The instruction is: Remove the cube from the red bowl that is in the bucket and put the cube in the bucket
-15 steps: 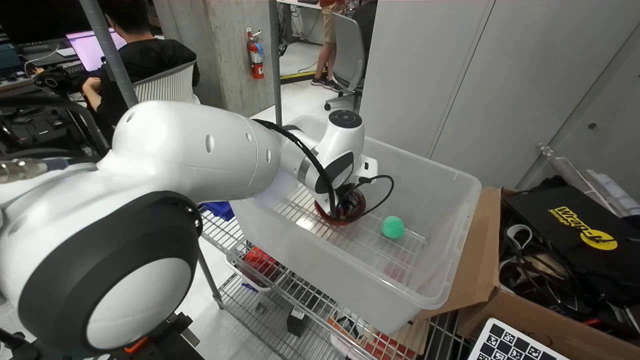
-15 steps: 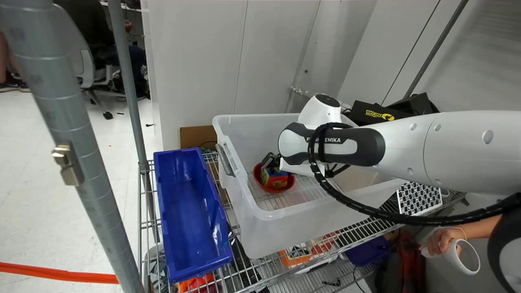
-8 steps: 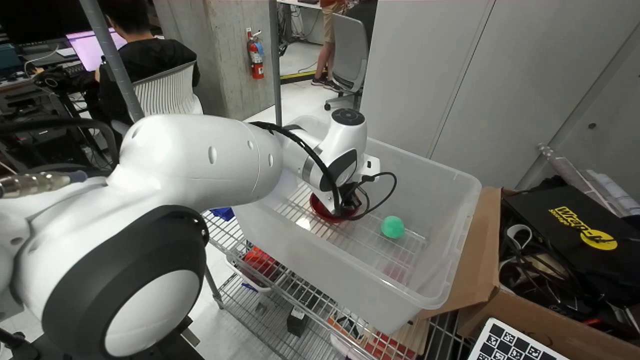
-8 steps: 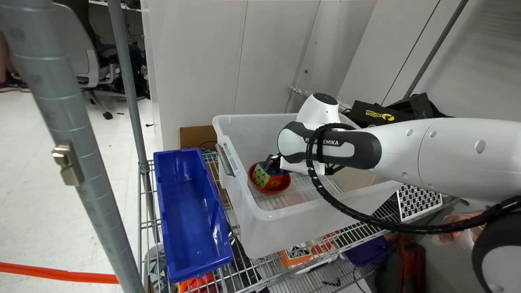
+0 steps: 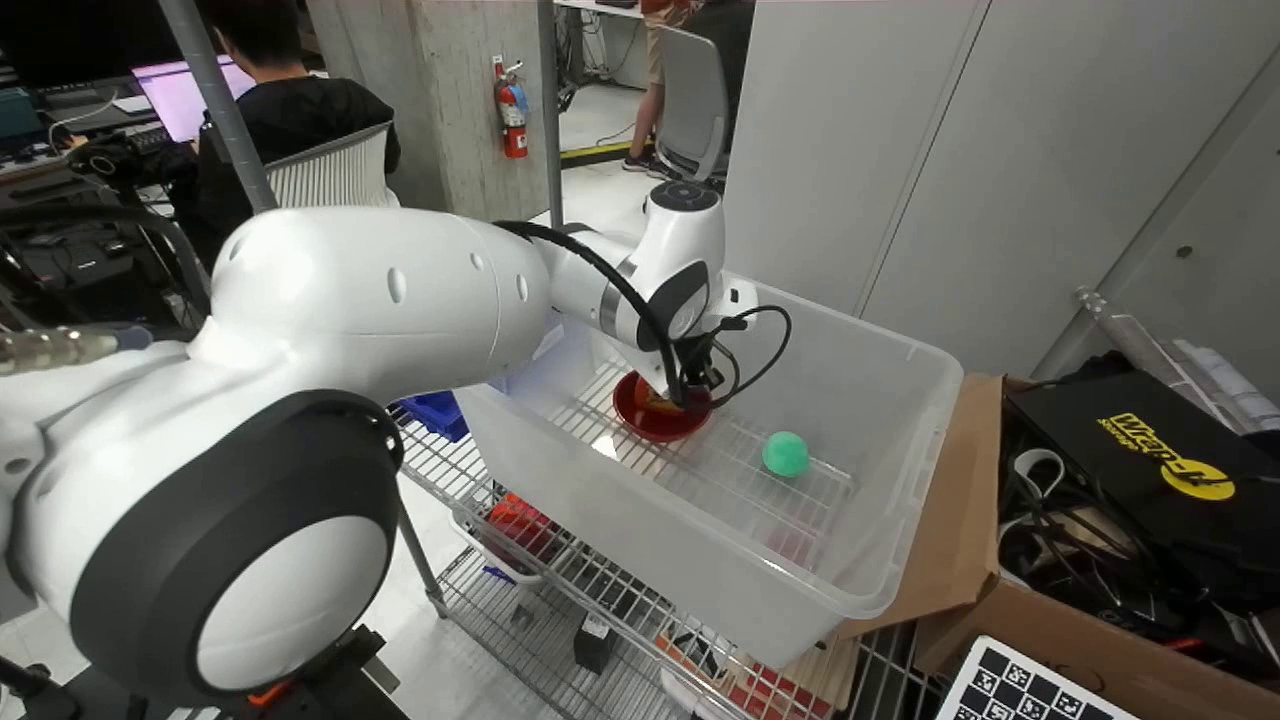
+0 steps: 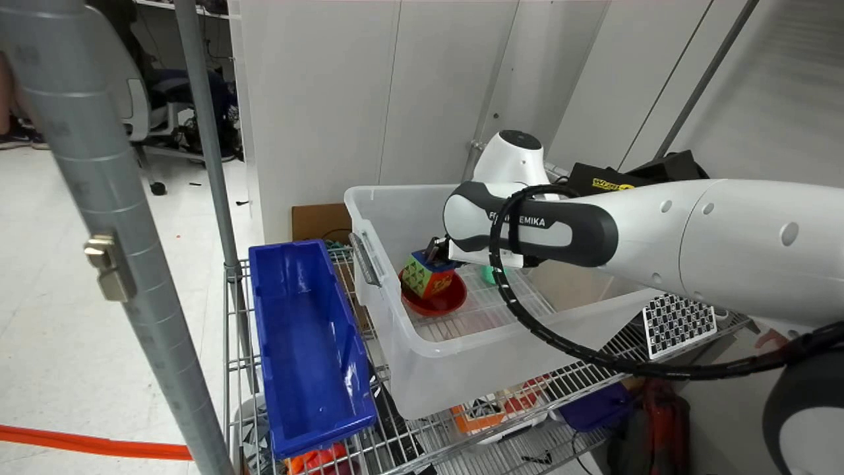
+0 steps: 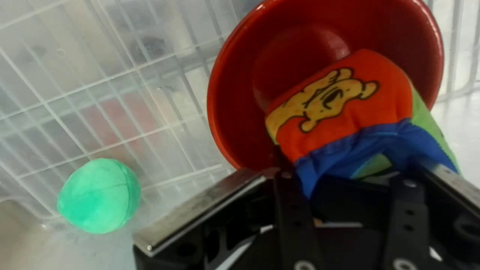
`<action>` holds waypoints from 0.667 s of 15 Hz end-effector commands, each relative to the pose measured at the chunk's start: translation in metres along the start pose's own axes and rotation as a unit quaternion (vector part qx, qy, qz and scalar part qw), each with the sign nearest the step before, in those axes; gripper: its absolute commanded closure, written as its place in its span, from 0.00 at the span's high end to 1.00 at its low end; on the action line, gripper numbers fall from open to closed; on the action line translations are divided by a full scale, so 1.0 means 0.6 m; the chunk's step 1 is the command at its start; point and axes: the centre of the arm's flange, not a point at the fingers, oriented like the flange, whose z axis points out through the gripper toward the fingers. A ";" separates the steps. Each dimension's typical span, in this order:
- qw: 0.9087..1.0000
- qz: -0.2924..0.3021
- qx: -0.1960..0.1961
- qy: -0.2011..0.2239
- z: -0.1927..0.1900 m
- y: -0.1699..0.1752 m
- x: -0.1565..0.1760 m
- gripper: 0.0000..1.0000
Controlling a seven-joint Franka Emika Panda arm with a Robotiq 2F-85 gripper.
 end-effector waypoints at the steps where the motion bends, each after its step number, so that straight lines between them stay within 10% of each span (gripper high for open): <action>1: 1.000 0.001 -0.019 -0.018 -0.091 -0.003 -0.015 0.00; 10: 0.991 0.108 -0.066 -0.039 -0.181 0.173 -0.033 0.00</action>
